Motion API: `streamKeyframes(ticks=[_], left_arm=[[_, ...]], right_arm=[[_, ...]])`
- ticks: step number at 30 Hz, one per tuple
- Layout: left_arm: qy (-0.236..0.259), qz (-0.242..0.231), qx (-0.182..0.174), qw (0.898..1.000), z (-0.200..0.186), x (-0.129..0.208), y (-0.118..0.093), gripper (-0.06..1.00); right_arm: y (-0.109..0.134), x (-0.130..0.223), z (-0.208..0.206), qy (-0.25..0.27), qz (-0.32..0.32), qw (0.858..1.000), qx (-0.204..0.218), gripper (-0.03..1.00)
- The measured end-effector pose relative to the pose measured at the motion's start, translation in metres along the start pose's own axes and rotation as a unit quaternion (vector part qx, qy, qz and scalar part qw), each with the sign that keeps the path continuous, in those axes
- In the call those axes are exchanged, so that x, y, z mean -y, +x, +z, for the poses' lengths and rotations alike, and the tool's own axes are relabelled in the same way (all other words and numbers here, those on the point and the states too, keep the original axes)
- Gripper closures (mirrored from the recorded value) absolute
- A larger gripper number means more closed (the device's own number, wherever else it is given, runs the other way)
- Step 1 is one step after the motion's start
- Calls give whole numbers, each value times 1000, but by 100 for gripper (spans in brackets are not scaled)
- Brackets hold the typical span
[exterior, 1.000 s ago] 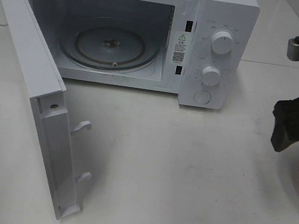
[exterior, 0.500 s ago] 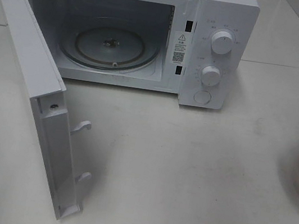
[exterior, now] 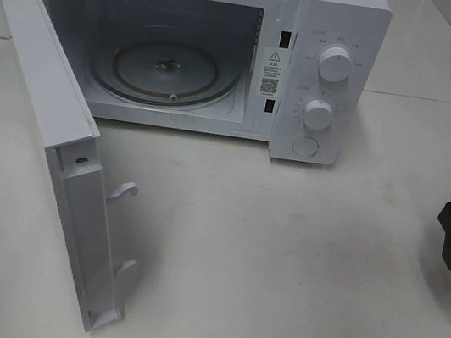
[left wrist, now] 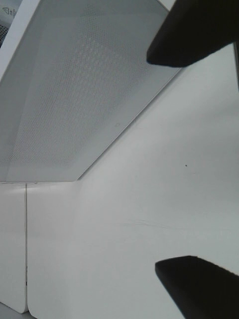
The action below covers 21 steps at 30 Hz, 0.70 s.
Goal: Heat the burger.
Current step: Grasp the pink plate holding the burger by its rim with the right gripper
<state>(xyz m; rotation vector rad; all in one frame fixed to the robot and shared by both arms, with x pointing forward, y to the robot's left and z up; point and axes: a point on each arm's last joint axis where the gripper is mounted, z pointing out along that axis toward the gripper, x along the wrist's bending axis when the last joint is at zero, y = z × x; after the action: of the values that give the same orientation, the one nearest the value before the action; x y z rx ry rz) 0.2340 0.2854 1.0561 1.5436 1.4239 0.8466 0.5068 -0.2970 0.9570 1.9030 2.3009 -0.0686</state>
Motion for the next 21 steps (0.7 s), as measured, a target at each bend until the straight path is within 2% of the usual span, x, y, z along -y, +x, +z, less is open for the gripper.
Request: streamKeyframes(ticks=[9,21], left_arm=[[0,0,0,1000,0,0,0,-3],[0,0,0,1000,0,0,0,-3]], right_arm=[[1,-5,28,36,-11,999,7,12],[1,-12,54,42,-13,999,18,15]])
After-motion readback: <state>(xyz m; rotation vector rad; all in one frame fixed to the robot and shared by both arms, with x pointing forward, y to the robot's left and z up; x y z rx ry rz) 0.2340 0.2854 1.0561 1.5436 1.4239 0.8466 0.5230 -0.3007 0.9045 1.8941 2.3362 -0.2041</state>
